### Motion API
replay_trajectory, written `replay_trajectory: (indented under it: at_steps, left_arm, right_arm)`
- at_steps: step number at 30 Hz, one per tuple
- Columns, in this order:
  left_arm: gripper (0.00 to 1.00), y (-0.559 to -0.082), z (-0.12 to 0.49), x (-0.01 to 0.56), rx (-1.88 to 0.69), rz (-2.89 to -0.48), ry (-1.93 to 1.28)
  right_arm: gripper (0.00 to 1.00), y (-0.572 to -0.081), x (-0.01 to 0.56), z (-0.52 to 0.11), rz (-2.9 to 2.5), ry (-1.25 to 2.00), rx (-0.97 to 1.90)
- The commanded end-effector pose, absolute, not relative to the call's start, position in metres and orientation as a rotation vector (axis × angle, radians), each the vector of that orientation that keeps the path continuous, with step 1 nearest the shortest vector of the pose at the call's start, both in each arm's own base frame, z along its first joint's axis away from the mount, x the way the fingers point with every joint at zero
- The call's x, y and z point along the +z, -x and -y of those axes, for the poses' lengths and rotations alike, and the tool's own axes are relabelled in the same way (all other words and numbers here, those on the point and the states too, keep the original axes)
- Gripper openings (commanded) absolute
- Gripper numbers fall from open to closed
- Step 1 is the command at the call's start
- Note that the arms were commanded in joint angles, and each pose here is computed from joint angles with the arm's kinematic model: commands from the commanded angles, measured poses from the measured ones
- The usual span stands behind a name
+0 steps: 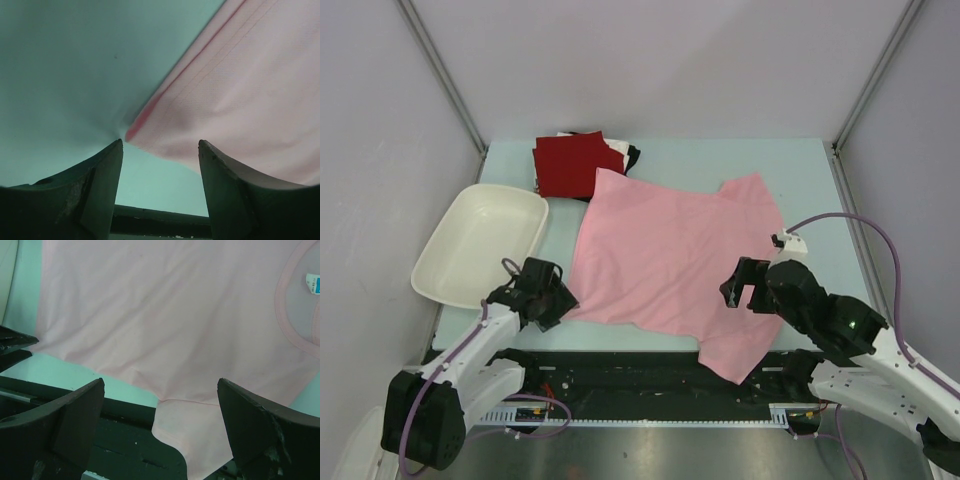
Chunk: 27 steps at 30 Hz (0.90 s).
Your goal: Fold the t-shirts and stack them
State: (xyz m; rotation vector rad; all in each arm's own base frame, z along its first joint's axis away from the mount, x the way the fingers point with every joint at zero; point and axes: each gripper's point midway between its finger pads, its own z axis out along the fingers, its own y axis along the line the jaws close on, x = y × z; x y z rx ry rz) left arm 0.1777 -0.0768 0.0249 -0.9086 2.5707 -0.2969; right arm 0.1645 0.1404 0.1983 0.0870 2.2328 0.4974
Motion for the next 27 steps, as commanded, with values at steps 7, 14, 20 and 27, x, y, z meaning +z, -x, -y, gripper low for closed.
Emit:
replay_trajectory:
  at_steps: [7,14,20,27]
  left_arm:
    - [0.67,-0.171,0.069,0.013,-0.236,-2.545,0.975]
    - [0.27,-0.177,0.069,0.002,-0.215,-2.550,0.992]
    - [0.00,-0.177,0.070,-0.009,-0.200,-2.566,1.007]
    - [0.00,-0.192,0.076,0.007,-0.273,-2.518,0.964]
  right_arm:
    - [0.99,-0.165,0.201,-0.136,-2.206,-0.121,0.494]
    - [1.00,-0.163,0.198,-0.133,-2.214,-0.125,0.490]
    - [1.00,-0.158,0.197,-0.129,-2.221,-0.150,0.499]
    - [0.98,-0.122,0.156,-0.135,-2.460,-0.182,0.496]
